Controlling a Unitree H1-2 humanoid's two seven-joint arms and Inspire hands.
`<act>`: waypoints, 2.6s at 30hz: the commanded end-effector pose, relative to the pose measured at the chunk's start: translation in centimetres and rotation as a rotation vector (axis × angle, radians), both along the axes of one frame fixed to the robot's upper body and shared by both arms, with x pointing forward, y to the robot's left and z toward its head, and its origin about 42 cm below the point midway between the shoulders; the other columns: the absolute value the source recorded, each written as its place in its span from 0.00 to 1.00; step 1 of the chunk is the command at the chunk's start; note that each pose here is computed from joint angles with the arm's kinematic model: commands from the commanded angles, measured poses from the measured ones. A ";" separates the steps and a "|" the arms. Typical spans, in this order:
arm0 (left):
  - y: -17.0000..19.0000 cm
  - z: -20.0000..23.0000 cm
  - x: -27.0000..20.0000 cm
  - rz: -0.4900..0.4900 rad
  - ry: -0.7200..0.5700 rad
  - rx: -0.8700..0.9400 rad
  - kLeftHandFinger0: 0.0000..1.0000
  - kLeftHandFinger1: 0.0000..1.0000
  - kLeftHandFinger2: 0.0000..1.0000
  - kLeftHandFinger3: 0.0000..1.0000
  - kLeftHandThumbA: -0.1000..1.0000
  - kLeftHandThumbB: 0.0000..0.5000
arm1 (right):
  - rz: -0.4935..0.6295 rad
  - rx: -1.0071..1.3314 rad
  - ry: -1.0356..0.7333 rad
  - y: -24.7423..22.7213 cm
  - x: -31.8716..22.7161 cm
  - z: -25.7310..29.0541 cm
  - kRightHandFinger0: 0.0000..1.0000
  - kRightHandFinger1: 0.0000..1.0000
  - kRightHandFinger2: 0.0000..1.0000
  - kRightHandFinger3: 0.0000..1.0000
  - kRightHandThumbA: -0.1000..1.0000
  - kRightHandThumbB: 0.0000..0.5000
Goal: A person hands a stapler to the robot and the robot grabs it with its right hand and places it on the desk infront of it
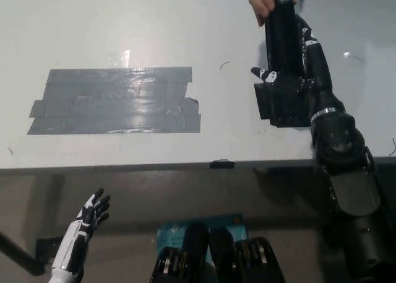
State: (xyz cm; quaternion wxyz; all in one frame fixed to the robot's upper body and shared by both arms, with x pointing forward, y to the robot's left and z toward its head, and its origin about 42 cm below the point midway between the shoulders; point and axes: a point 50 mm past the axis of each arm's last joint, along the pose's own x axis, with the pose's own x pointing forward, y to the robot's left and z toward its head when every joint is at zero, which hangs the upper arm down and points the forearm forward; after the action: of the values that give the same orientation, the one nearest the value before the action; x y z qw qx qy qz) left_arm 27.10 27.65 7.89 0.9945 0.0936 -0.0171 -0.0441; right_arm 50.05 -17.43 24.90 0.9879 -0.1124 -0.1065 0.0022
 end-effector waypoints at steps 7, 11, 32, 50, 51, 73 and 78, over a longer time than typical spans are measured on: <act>0.1 1.6 0.5 -0.044 -0.062 0.025 1.00 1.00 0.96 1.00 1.00 1.00 | -0.001 -0.054 -0.084 -0.3 2.4 4.9 1.00 1.00 1.00 1.00 1.00 0.62; 0.0 1.8 0.8 -0.043 -0.071 0.034 0.99 1.00 0.95 1.00 1.00 1.00 | 0.007 -0.056 -0.073 -0.3 2.8 5.5 1.00 1.00 1.00 1.00 0.99 0.58; 0.2 2.1 1.5 -0.061 -0.070 0.041 0.92 0.98 0.91 0.97 1.00 1.00 | -0.058 -0.307 0.184 -0.9 3.3 4.3 0.04 0.51 0.88 0.88 0.00 0.38; 0.1 2.4 1.6 -0.060 -0.081 0.088 0.83 0.91 0.84 0.91 1.00 1.00 | 0.094 -0.487 0.135 4.2 2.1 6.9 0.03 0.49 0.79 0.78 0.06 0.40; 0.1 2.4 1.7 -0.061 -0.082 0.087 0.83 0.91 0.84 0.90 1.00 1.00 | 0.112 -0.520 0.133 5.1 2.0 6.8 0.03 0.48 0.77 0.76 0.05 0.39; -0.3 3.0 2.7 -0.079 -0.081 0.114 0.82 0.89 0.81 0.85 1.00 1.00 | 0.441 -0.962 0.265 8.9 1.9 -0.5 0.20 0.65 0.89 0.55 0.32 0.14; -0.4 3.0 2.8 -0.089 -0.094 0.115 0.77 0.86 0.79 0.83 1.00 1.00 | 0.483 -0.974 0.313 6.7 1.9 -0.3 0.28 0.69 0.95 0.79 0.31 0.11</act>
State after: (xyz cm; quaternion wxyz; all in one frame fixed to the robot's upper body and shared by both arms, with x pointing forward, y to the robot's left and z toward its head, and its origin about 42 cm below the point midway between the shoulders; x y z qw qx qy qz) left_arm 29.35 27.24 9.79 0.9870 0.1389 -0.0404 -0.0698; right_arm 51.41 -9.30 22.71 0.8239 -0.5056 0.0365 0.2535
